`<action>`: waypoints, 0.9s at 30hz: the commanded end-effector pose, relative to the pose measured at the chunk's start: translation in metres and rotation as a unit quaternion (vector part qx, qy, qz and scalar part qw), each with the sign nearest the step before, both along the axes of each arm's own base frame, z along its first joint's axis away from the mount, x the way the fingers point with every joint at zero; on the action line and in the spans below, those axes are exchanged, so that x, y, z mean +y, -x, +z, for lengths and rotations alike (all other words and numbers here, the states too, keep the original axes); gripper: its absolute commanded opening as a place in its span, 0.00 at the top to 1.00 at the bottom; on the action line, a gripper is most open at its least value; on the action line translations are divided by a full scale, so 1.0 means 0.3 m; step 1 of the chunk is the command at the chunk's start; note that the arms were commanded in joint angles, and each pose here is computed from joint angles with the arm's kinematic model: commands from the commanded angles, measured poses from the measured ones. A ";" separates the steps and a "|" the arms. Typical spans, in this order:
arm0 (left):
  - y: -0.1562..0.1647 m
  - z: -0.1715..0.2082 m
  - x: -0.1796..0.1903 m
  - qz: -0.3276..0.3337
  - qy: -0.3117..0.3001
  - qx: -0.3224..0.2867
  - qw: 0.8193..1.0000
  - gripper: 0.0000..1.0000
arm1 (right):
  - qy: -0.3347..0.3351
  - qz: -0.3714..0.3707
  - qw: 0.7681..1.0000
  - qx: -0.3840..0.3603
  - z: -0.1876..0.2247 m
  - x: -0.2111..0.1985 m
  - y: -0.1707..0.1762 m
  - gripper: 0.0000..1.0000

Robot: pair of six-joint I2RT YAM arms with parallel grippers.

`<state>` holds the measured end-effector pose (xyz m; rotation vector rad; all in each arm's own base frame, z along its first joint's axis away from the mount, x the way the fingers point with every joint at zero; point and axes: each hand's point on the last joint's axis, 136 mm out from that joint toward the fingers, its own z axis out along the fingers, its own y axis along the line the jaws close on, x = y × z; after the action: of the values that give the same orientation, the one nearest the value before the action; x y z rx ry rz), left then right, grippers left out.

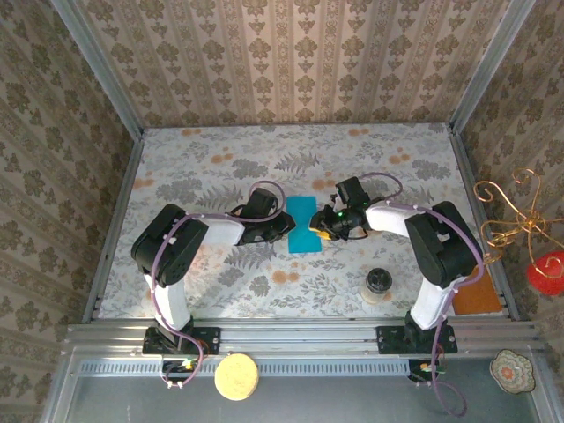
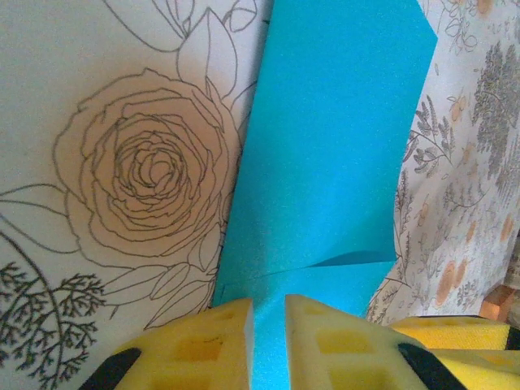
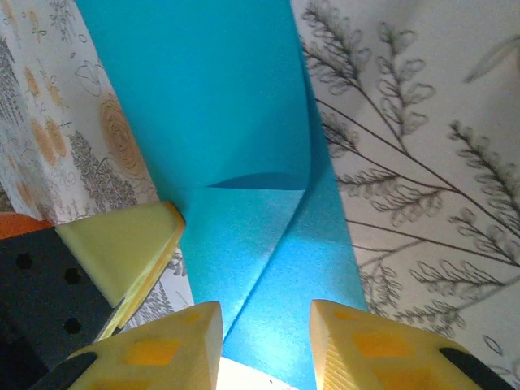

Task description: Fold a paper plane with a square sheet of paper (pick it up from the middle)

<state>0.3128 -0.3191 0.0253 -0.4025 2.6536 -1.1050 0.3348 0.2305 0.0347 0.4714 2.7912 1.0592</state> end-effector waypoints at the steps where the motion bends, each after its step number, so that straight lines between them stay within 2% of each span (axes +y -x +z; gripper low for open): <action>1: 0.037 -0.079 0.047 0.023 -0.026 0.038 0.999 0.80 | -0.014 0.010 1.000 0.000 0.011 0.035 -0.018 0.66; 17: 0.047 -0.085 0.044 0.020 -0.026 0.042 0.999 0.80 | -0.014 0.022 1.000 0.006 -0.033 0.068 -0.014 0.67; 27: 0.046 -0.073 0.039 0.017 -0.023 0.038 0.999 0.80 | -0.062 0.024 0.998 -0.018 0.001 0.116 -0.041 0.74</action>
<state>0.3140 -0.3186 0.0256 -0.4465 2.6463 -1.1214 0.3485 0.2565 0.0352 0.4049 2.7390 1.1769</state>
